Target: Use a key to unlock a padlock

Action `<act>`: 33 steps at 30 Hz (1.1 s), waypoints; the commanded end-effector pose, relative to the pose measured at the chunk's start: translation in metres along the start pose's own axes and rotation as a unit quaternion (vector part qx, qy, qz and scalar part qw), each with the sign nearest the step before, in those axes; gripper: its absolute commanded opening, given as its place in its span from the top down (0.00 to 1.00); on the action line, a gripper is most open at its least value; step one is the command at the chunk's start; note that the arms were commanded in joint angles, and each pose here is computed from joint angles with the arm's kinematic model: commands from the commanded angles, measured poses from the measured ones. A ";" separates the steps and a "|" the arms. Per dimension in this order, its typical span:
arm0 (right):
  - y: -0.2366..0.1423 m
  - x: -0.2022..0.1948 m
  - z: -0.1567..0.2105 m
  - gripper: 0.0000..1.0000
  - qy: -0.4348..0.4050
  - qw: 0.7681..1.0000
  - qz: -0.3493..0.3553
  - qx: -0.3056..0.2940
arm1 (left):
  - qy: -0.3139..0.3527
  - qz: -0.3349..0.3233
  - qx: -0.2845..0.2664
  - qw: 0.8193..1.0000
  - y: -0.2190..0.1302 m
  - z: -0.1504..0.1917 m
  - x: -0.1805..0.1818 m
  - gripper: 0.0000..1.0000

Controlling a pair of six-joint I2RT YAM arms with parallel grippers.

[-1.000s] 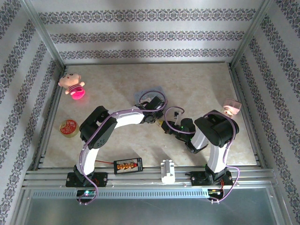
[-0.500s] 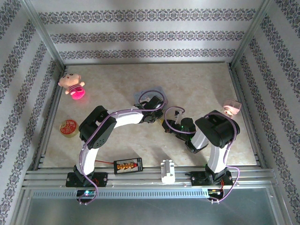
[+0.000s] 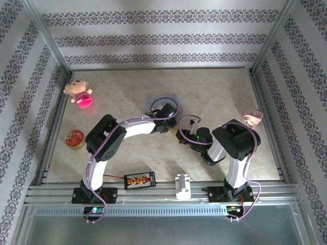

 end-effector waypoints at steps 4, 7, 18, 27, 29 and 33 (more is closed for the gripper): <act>0.005 0.001 -0.016 1.00 0.020 0.999 -0.028 -0.018 | -0.007 -0.005 0.044 0.999 0.004 0.012 0.007 1.00; 0.005 0.001 -0.016 1.00 0.020 0.999 -0.037 -0.012 | -0.011 -0.003 0.054 0.998 0.004 0.014 0.007 1.00; 0.008 -0.005 -0.028 1.00 0.040 0.998 -0.056 -0.011 | -0.026 0.010 0.069 0.997 0.002 0.018 0.004 1.00; 0.009 -0.010 -0.027 1.00 0.065 0.997 -0.052 -0.006 | -0.045 0.011 0.087 0.995 0.009 0.022 0.006 1.00; 0.010 -0.008 -0.028 1.00 0.064 0.996 -0.054 -0.009 | -0.048 0.010 0.088 0.995 0.009 0.023 0.007 1.00; 0.011 -0.005 -0.030 1.00 0.063 0.996 -0.062 -0.008 | -0.049 0.010 0.086 0.995 0.010 0.022 0.007 1.00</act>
Point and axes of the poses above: each hand's point on the last joint's axis, 136 mm out from that joint toward the fingers, its own y axis out along the fingers, its own x axis along the line the jaws close on, z = x × y, the point moved 6 cm from there along -y, back along the fingers, and after that the axes turned 10 degrees about -y, right-handed, at the moved point
